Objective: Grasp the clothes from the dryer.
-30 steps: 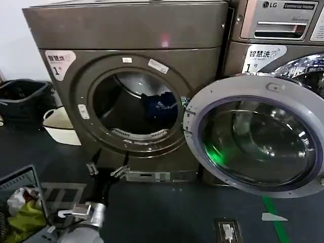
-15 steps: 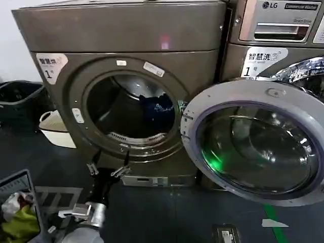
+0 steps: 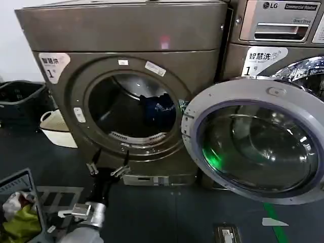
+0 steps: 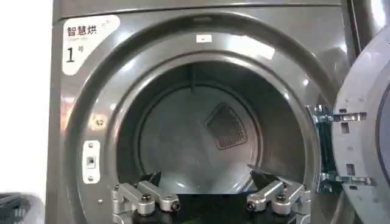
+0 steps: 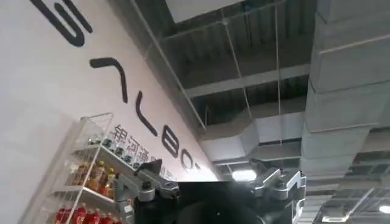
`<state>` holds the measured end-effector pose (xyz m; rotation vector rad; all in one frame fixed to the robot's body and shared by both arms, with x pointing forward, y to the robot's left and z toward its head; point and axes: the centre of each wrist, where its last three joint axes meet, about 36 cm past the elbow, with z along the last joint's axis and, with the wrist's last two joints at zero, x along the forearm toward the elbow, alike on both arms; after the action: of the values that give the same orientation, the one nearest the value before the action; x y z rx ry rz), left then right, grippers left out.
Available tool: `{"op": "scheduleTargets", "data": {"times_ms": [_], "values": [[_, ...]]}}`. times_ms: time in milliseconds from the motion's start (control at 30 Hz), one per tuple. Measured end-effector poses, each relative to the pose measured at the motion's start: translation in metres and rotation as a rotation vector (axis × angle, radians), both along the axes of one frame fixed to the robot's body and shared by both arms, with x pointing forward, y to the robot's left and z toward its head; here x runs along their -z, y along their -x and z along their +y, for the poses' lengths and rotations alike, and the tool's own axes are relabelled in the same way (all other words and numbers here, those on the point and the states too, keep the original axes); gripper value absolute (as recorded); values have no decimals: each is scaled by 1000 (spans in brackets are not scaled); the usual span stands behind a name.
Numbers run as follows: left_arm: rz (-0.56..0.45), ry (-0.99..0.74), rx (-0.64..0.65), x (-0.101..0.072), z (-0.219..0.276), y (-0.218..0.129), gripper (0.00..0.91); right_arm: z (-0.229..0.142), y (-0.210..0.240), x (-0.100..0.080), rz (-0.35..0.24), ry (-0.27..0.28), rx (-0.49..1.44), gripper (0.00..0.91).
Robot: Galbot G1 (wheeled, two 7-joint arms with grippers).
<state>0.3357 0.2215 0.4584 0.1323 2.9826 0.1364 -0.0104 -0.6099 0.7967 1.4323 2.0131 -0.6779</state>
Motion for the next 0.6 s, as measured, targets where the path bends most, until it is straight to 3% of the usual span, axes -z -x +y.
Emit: {"op": "scheduleTargets", "data": {"times_ms": [600], "values": [[5, 3, 2, 3, -1, -5, 907, -2, 0, 3, -6, 5, -6, 907]]}}
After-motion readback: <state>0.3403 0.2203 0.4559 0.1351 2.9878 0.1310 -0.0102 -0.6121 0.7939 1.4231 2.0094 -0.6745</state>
